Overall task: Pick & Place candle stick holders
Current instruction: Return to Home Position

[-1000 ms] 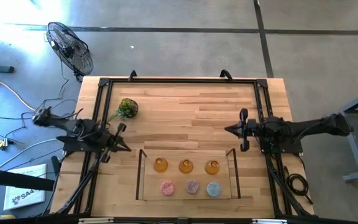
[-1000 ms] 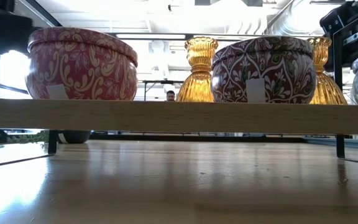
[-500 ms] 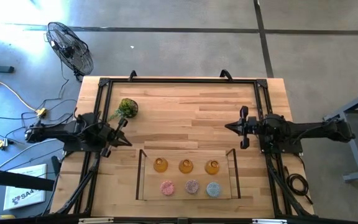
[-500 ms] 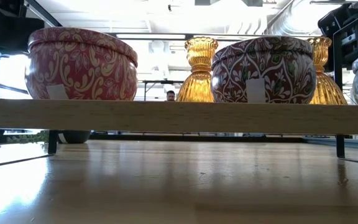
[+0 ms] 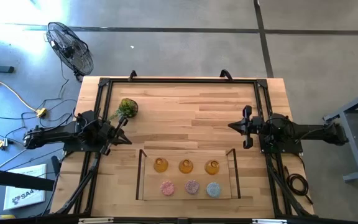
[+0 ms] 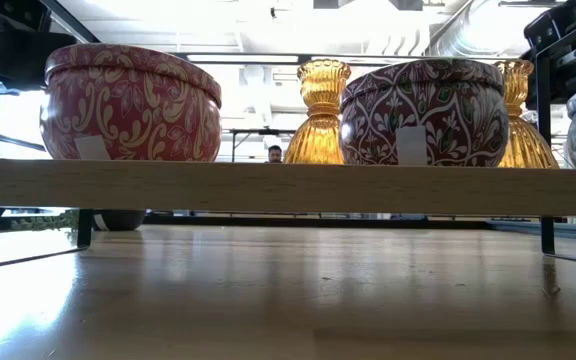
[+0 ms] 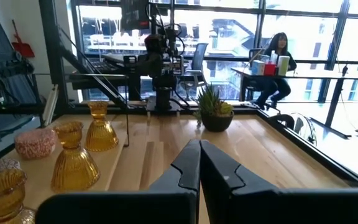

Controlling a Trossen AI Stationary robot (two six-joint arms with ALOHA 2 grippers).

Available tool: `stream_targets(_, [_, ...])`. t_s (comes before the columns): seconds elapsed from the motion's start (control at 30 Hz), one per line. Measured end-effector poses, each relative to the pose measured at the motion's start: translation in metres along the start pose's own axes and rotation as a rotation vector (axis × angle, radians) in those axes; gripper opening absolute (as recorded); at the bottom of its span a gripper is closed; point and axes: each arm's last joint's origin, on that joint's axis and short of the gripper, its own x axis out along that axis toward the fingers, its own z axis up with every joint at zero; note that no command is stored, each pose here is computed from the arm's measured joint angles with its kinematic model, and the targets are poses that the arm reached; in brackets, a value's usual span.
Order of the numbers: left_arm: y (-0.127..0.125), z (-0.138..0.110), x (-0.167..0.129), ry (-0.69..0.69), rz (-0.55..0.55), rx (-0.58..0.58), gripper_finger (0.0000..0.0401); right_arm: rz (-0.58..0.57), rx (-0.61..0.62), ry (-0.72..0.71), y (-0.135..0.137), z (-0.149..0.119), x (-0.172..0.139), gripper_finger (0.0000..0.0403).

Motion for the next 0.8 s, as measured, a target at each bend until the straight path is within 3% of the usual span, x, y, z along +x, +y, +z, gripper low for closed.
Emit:
stream_targets(0.33, [0.001,0.0,0.0,0.0,0.032,-0.073,0.0,-0.027,0.001,0.036,-0.001,-0.004,-0.001,0.0])
stream_targets(0.63, [0.009,-0.003,-0.002,0.001,0.339,-0.205,0.0,-0.077,0.082,0.034,-0.002,-0.004,-0.001,0.0001])
stream_targets(0.8, [0.012,-0.006,-0.002,0.011,0.424,-0.183,0.0,-0.073,0.126,0.033,-0.002,-0.004,-0.001,0.0001])
